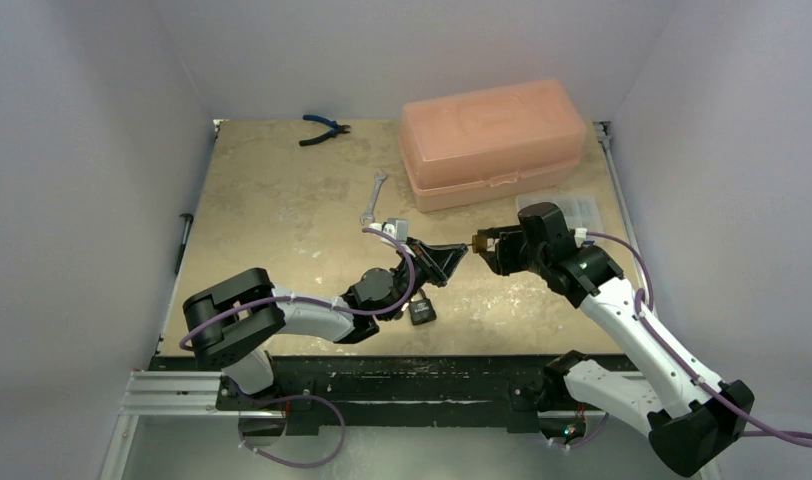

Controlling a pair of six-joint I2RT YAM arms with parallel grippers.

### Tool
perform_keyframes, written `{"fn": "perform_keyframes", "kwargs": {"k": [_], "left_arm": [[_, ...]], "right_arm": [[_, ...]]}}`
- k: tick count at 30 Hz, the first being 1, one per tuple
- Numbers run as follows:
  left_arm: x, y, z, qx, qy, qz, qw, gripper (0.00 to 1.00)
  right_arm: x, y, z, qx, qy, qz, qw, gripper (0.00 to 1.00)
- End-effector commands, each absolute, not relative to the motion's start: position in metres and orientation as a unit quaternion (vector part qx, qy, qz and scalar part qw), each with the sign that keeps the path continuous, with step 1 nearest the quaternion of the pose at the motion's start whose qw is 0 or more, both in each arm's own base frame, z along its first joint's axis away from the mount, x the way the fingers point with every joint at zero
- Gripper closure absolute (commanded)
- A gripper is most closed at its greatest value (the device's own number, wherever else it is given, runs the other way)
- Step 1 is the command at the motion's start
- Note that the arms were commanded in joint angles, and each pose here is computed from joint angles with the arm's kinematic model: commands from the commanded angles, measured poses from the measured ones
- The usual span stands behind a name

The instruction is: Unlock with the key

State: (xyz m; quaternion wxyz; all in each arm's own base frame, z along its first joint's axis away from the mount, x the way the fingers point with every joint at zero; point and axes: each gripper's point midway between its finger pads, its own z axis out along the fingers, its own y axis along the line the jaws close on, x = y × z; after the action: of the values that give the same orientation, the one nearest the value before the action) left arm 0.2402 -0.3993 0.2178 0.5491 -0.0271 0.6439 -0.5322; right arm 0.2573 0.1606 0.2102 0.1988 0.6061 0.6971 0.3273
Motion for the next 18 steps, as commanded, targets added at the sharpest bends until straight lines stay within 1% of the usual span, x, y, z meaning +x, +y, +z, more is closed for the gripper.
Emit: {"fn": "perform_keyframes", "kwargs": {"k": [1,18], "left_arm": [[0.2330,-0.4057,0.2394,-0.024,0.621,-0.546,0.562,1.00],[0.2332,-0.4072,0.2377,-0.029,0.623,-0.537,0.568,1.00]], "right_arm": [[0.2656,0.1675,0.2393,0.612,0.674,0.363,0.199,1.00],[0.2669,0.1708,0.2377,0.608,0.682,0.358,0.194,1.00]]}}
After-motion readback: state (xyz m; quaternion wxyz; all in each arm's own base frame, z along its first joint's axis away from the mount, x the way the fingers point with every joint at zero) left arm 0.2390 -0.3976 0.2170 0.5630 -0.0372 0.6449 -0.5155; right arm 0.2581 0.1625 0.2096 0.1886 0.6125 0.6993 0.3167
